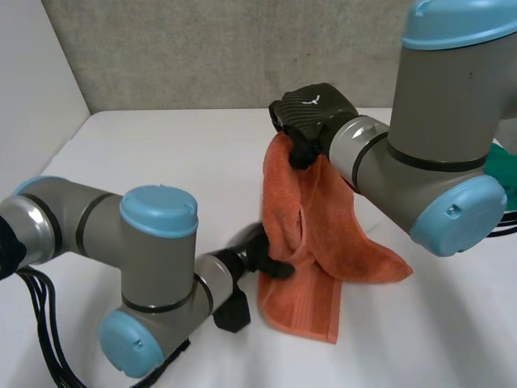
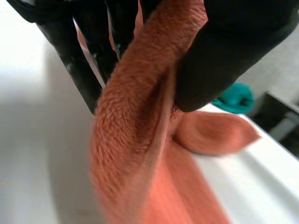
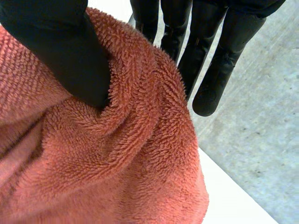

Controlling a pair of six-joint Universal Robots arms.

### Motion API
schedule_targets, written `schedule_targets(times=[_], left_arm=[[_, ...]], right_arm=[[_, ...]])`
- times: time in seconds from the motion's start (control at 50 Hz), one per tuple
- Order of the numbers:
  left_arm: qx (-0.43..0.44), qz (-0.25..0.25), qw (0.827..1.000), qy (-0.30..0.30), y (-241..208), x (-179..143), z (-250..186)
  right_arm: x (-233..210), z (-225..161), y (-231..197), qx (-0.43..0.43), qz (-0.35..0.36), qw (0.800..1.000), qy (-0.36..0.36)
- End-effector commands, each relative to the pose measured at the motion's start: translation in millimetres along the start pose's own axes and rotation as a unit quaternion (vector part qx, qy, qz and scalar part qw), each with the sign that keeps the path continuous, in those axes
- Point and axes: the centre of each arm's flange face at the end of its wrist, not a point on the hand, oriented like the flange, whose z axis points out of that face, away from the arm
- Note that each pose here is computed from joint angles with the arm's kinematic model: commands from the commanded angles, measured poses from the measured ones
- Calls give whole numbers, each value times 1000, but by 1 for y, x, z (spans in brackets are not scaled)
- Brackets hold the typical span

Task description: Fold the laundry.

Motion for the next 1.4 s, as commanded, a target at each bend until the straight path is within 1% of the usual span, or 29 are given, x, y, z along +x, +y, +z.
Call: schedule_targets(times=[0.02,0.04,0.06,0.14,0.18,0.26,0.36,0.46,0.5,0.54,0.56,0.62,0.64,0.74,0.8,0.84,0.9,0.94,0.96,1.02,1.04,1.06,1.12,1.16,1.18,1.24,1.26,1.34,1.4], left_arm=[[57,128,988,-65,-36,0,-26],[60,143,986,-68,-40,0,-30],[65,170,981,-72,-47,-1,-38],[85,230,967,-63,-55,12,-63],[96,243,964,-58,-60,17,-73],[129,267,954,-46,-72,30,-95],[186,294,937,-23,-90,52,-127],[209,307,928,-18,-96,59,-141],[206,309,928,-19,-95,57,-140],[199,309,930,-24,-92,54,-137],[196,308,930,-27,-91,52,-136],[170,309,935,-40,-81,41,-124],[162,309,936,-44,-79,38,-120],[119,306,942,-70,-65,17,-96],[111,300,943,-92,-67,3,-83],[110,293,943,-112,-72,-9,-75],[112,286,943,-130,-81,-20,-68],[116,283,943,-134,-85,-23,-67],[119,282,942,-136,-87,-24,-66],[128,279,941,-142,-93,-27,-65],[131,278,941,-142,-95,-28,-64],[136,276,940,-147,-99,-31,-64],[139,272,940,-154,-102,-36,-63],[138,272,940,-156,-102,-37,-63],[136,272,940,-156,-101,-38,-63],[135,272,940,-156,-100,-38,-64],[135,272,940,-155,-100,-38,-64],[135,271,940,-155,-100,-38,-63],[136,271,940,-155,-100,-38,-63]], right_arm=[[8,-14,-5,-20,-119,993,3],[9,-16,-6,-22,-130,991,2],[9,-18,-7,-22,-139,990,2],[17,-26,-18,-13,-150,989,13],[32,-30,-22,-11,-146,989,30],[47,-44,-35,1,-146,988,53],[52,-69,-60,31,-155,985,64],[52,-80,-79,69,-176,980,60],[52,-75,-82,78,-193,977,50],[52,-63,-72,66,-205,976,34],[49,-46,-54,41,-216,975,6],[43,-25,-27,4,-231,972,-30],[36,-13,-13,-15,-239,969,-53],[21,23,36,-63,-238,964,-98],[17,43,57,-74,-236,965,-90],[19,52,60,-72,-241,965,-69],[23,58,55,-65,-240,968,-16],[28,56,50,-63,-221,973,7],[32,51,44,-60,-193,979,21],[36,37,33,-58,-138,988,27],[37,25,28,-60,-100,993,29],[36,20,29,-65,-80,994,27],[36,2,45,-102,3,995,14],[36,-6,62,-128,38,991,5],[33,-12,78,-151,71,986,-5],[27,-17,101,-166,106,980,-20],[22,-19,115,-168,122,978,-23],[15,-17,137,-153,136,979,-14],[13,-15,144,-142,149,979,-10]])
